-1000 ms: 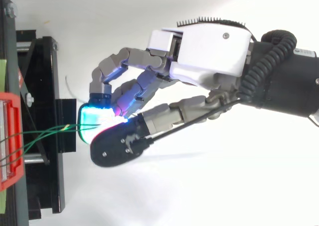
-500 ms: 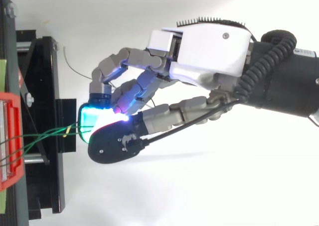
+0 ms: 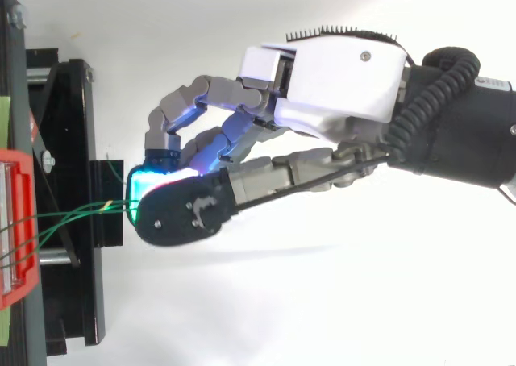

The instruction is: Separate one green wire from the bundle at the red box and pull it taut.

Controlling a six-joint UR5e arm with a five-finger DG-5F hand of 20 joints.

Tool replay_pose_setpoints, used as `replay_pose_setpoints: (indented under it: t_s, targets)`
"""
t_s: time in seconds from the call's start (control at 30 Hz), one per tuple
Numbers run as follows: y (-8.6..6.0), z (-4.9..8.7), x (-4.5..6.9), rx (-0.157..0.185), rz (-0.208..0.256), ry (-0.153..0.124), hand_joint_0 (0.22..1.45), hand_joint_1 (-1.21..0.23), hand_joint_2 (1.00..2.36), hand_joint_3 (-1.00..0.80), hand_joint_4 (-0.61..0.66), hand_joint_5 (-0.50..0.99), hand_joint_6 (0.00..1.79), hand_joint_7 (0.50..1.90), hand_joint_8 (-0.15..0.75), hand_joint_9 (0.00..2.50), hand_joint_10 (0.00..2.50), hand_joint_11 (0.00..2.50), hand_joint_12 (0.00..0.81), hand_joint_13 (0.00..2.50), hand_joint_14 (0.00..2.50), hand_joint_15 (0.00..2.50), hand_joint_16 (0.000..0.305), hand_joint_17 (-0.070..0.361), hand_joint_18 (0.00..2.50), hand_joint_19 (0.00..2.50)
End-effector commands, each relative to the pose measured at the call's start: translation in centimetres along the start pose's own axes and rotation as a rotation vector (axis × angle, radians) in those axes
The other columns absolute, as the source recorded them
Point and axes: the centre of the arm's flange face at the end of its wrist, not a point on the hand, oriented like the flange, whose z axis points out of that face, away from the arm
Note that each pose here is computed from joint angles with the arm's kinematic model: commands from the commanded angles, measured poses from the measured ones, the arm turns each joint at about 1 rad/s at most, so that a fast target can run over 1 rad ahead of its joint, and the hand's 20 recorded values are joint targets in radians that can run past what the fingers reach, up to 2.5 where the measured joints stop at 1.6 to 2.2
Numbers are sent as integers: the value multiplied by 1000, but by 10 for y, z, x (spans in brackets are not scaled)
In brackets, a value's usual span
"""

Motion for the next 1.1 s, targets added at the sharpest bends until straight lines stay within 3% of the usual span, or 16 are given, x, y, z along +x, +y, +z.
replay_pose_setpoints:
  t_s: [0.0,0.17,0.3,0.47,0.8,0.93,1.07]
  targets:
    - [0,0,0,0,0,0,543,-510,1018,-264,109,-135,884,999,264,930,19,579,340,565,14,340,48,109,516,551]
    - [0,0,0,0,0,0,550,-485,1012,-184,120,-132,884,946,294,936,19,561,372,566,12,330,56,125,533,540]
    - [1,0,0,-2,1,0,543,-628,1011,-136,140,-132,882,951,305,936,17,566,386,578,12,322,59,132,561,522]
    - [3,0,0,-4,2,0,548,-717,1014,-263,129,-146,881,978,265,899,19,592,342,554,13,340,48,109,502,546]
    - [1,-1,-2,9,0,-2,504,-859,1000,-500,130,-141,879,945,268,905,18,578,349,566,13,330,50,113,545,533]
    - [3,-1,-2,6,1,-2,476,-824,1000,-500,137,-137,877,926,275,908,20,582,359,573,13,324,52,118,562,525]
    - [3,-1,-2,4,0,-2,501,-681,1001,-484,128,-132,865,959,267,916,18,581,351,569,13,329,51,114,549,530]
